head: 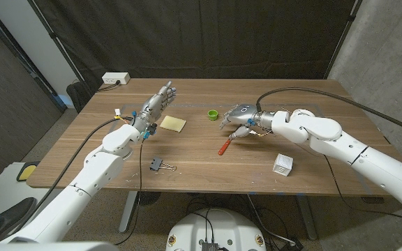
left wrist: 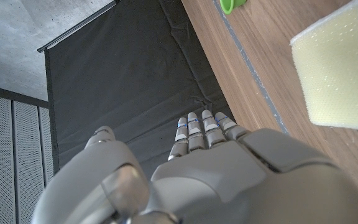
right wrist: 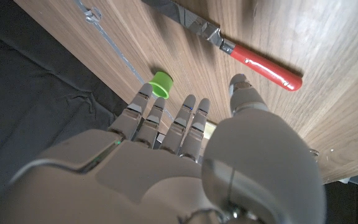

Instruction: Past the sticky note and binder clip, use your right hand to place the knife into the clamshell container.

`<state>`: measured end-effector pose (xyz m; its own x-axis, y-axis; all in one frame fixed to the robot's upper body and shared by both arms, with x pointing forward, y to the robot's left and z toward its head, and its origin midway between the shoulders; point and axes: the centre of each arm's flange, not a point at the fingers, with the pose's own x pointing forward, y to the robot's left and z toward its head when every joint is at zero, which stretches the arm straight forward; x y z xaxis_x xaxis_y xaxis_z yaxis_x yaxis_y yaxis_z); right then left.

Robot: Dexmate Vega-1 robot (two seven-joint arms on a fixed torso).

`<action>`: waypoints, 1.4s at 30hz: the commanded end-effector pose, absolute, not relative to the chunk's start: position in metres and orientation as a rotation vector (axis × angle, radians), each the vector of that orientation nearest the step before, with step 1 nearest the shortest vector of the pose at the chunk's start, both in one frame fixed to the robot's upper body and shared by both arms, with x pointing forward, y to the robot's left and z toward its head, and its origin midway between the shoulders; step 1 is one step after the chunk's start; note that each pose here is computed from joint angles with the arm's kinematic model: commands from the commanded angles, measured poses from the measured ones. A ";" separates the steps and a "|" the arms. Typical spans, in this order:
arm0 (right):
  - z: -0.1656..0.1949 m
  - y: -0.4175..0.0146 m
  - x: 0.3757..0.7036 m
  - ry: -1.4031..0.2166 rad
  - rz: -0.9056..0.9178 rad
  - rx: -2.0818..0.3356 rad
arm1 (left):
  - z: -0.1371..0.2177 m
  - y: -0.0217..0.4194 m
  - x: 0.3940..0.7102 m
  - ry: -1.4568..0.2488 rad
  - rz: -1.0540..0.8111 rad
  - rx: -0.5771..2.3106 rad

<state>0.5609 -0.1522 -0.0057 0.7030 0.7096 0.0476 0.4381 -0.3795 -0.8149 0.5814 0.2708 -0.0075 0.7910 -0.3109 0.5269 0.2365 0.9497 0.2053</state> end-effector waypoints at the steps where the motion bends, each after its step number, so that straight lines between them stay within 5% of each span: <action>1: -0.017 -0.161 0.571 -0.858 0.423 -2.079 | -0.010 0.267 0.578 -0.580 -0.288 0.134; 42: -0.045 -0.160 0.582 -0.902 0.427 -2.038 | -0.002 0.268 0.573 -0.587 -0.284 0.137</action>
